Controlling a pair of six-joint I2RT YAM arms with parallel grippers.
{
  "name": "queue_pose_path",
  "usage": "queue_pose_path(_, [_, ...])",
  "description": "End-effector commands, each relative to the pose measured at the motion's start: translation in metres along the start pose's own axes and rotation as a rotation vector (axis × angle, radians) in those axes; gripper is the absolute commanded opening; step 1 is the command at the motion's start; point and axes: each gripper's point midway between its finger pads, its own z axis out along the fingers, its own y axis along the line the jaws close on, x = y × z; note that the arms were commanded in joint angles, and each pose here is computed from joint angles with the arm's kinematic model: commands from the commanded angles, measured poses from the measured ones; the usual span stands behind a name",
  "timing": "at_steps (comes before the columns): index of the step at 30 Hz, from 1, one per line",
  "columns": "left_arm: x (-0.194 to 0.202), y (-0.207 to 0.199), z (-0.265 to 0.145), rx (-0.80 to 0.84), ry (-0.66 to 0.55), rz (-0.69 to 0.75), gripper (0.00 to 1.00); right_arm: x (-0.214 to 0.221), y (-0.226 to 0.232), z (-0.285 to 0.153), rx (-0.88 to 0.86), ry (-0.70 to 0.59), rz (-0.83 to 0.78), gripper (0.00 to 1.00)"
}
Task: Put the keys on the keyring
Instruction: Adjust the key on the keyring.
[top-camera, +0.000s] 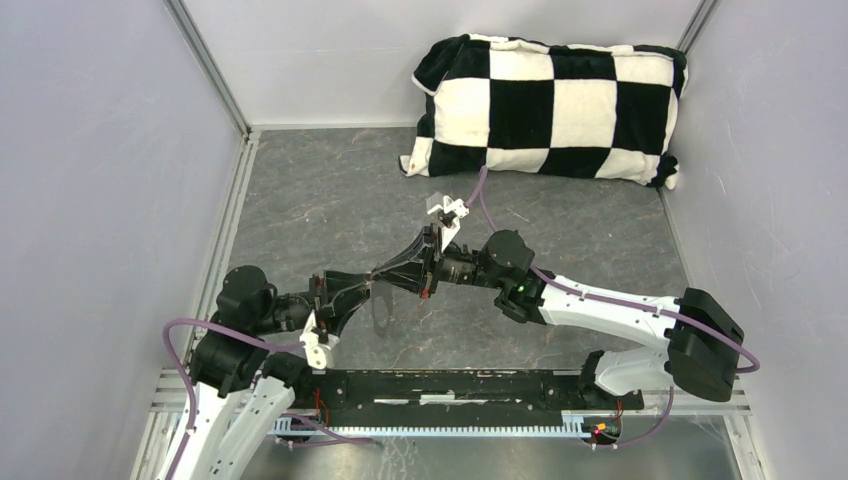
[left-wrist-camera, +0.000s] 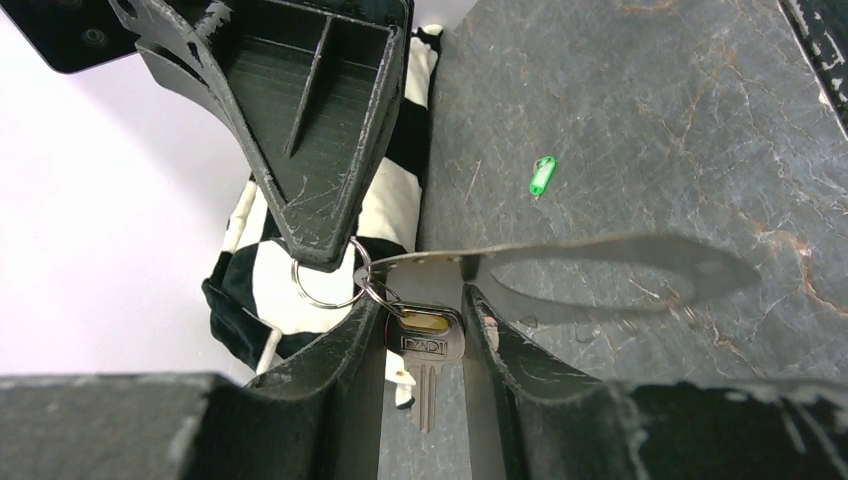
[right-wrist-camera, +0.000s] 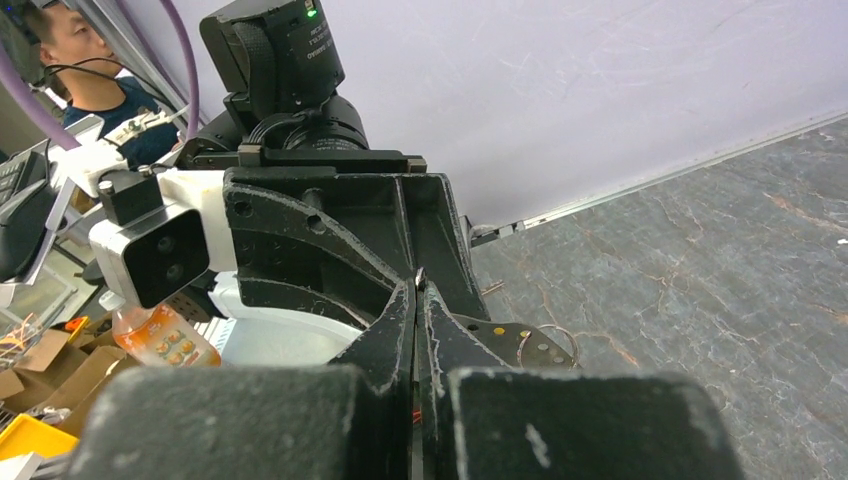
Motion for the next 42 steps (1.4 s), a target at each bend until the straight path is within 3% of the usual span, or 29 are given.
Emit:
queue_pose_path(1, [-0.008, -0.001, -0.001, 0.031, -0.025, 0.071, 0.14, -0.032, 0.011, 0.004, -0.018, -0.143, -0.018, 0.0])
queue_pose_path(9, [-0.009, 0.001, -0.002, 0.026, -0.021, 0.042, 0.21, -0.028, 0.014, 0.004, -0.033, -0.133, -0.019, 0.0])
queue_pose_path(11, [-0.008, 0.002, -0.003, 0.012, -0.008, 0.002, 0.37, -0.027, 0.012, 0.003, -0.017, -0.123, -0.037, 0.0])
queue_pose_path(15, [-0.005, 0.006, -0.006, -0.024, 0.026, -0.078, 0.48, -0.035, 0.009, -0.001, 0.025, -0.114, -0.108, 0.0])
queue_pose_path(17, [-0.003, 0.007, -0.008, -0.045, 0.05, -0.14, 0.71, -0.039, 0.007, -0.001, 0.043, -0.106, -0.141, 0.0])
queue_pose_path(20, [0.004, 0.006, -0.013, -0.072, 0.11, -0.249, 0.94, -0.046, 0.007, -0.002, 0.057, -0.103, -0.185, 0.0])
queue_pose_path(21, [0.006, 0.005, -0.015, -0.078, 0.127, -0.286, 0.98, -0.049, 0.006, -0.003, 0.064, -0.101, -0.198, 0.0])
queue_pose_path(24, [0.006, -0.006, -0.015, -0.062, 0.142, -0.442, 1.0, -0.059, 0.002, -0.003, 0.099, -0.091, -0.249, 0.0])
queue_pose_path(28, [-0.009, -0.038, -0.01, 0.091, 0.073, -0.601, 1.0, -0.073, -0.005, -0.005, 0.149, -0.097, -0.317, 0.0])
queue_pose_path(34, [0.011, -0.055, 0.004, 0.12, 0.079, -0.738, 1.0, -0.095, -0.006, 0.002, 0.161, -0.126, -0.352, 0.0])
queue_pose_path(37, [0.021, -0.059, 0.01, 0.129, 0.073, -0.744, 1.0, -0.106, -0.005, 0.003, 0.172, -0.153, -0.356, 0.0])
queue_pose_path(42, [0.041, -0.062, 0.013, 0.095, 0.091, -0.567, 1.0, -0.128, -0.009, 0.002, 0.228, -0.228, -0.333, 0.0])
